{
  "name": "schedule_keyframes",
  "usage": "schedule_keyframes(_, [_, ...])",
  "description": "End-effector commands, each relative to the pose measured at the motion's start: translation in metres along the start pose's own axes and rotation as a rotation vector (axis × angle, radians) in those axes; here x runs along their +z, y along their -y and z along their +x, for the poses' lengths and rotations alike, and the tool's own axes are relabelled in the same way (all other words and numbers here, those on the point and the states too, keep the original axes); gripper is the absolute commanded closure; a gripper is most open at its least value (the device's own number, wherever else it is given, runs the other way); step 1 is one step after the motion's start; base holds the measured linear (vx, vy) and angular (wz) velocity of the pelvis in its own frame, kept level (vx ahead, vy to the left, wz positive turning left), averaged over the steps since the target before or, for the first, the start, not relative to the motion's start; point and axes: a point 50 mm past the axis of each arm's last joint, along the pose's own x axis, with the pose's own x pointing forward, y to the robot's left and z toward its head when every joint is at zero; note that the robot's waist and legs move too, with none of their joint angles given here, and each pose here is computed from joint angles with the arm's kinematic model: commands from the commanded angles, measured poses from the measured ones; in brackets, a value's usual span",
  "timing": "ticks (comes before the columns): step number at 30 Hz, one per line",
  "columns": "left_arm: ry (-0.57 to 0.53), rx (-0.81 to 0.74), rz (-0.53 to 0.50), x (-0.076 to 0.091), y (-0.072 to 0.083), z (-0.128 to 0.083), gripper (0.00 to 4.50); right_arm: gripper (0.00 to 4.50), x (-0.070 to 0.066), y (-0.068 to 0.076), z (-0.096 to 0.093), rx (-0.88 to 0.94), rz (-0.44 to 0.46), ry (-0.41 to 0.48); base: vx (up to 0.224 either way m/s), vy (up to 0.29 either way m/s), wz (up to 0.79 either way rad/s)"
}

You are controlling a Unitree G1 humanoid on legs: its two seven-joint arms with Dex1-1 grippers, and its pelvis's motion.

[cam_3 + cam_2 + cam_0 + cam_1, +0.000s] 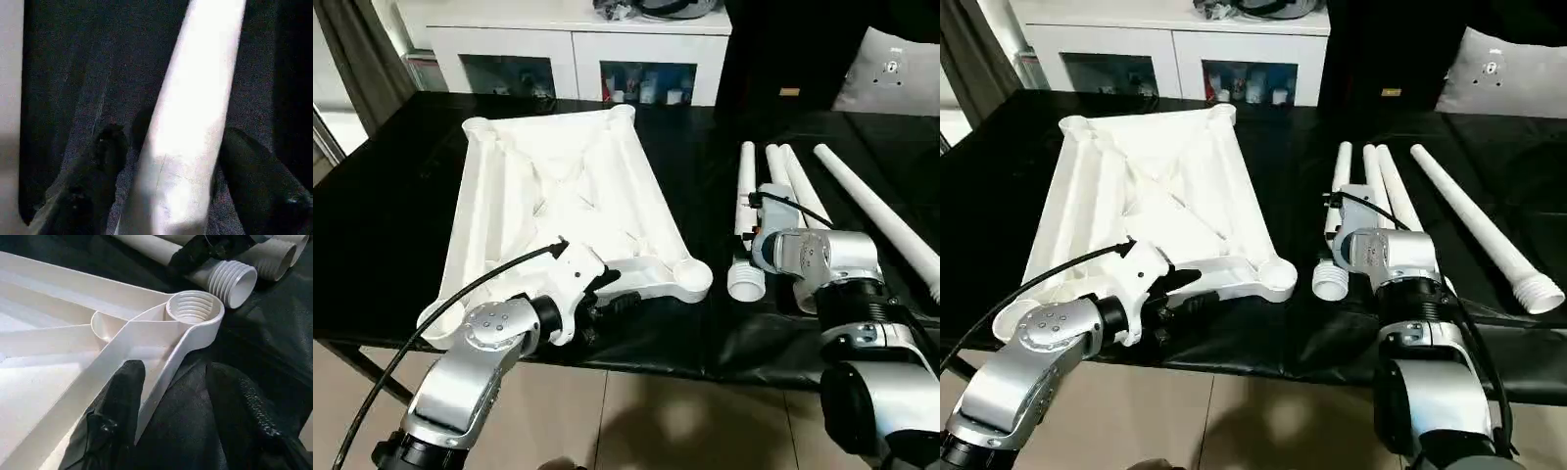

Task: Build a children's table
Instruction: Pick table leg

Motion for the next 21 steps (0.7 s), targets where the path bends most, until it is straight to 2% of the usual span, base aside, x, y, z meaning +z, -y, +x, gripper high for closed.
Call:
schedule_keyframes(1, [0.005, 0.006, 0.017, 0.0046, -0.0011, 0.0007, 2.18, 1.61, -0.0130, -0.0036, 0.0060, 0.022, 0.024, -0.066, 0.000, 0.000, 0.00])
schedule_keyframes(3, [0.006, 0.009, 0.020, 0.0049, -0.0012, 0.0006, 2.18, 1.86, -0.0137, -0.0046, 0.0065, 0.029, 0.033, -0.067, 0.000, 0.000, 0.00])
schedule_keyframes(6, [0.007, 0.011, 0.021, 0.0051, -0.0014, 0.0007, 2.18, 1.99, -0.0140, -0.0058, 0.0069, 0.035, 0.038, -0.068, 0.000, 0.000, 0.00])
schedule_keyframes(8, [0.008, 0.013, 0.022, 0.0052, -0.0016, 0.0007, 2.18, 2.28, -0.0147, -0.0075, 0.0075, 0.041, 0.043, -0.068, 0.000, 0.000, 0.00])
schedule_keyframes(14, [0.012, 0.021, 0.019, 0.0054, -0.0019, 0.0011, 2.18, 2.54, -0.0188, -0.0103, 0.0092, 0.052, 0.081, -0.068, 0.000, 0.000, 0.00])
schedule_keyframes(15, [0.017, 0.029, 0.015, 0.0062, -0.0028, 0.0017, 2.18, 2.57, -0.0172, -0.0108, 0.0099, 0.061, 0.112, -0.005, 0.000, 0.000, 0.00])
schedule_keyframes(20, [0.023, 0.043, 0.015, 0.0068, -0.0050, 0.0022, 2.18, 2.63, -0.0155, -0.0084, 0.0080, 0.055, 0.140, 0.029, 0.000, 0.000, 0.00])
schedule_keyframes(21, [0.025, 0.046, 0.020, 0.0071, -0.0059, 0.0024, 2.18, 2.64, -0.0133, -0.0080, 0.0068, 0.060, 0.158, 0.059, 0.000, 0.000, 0.00])
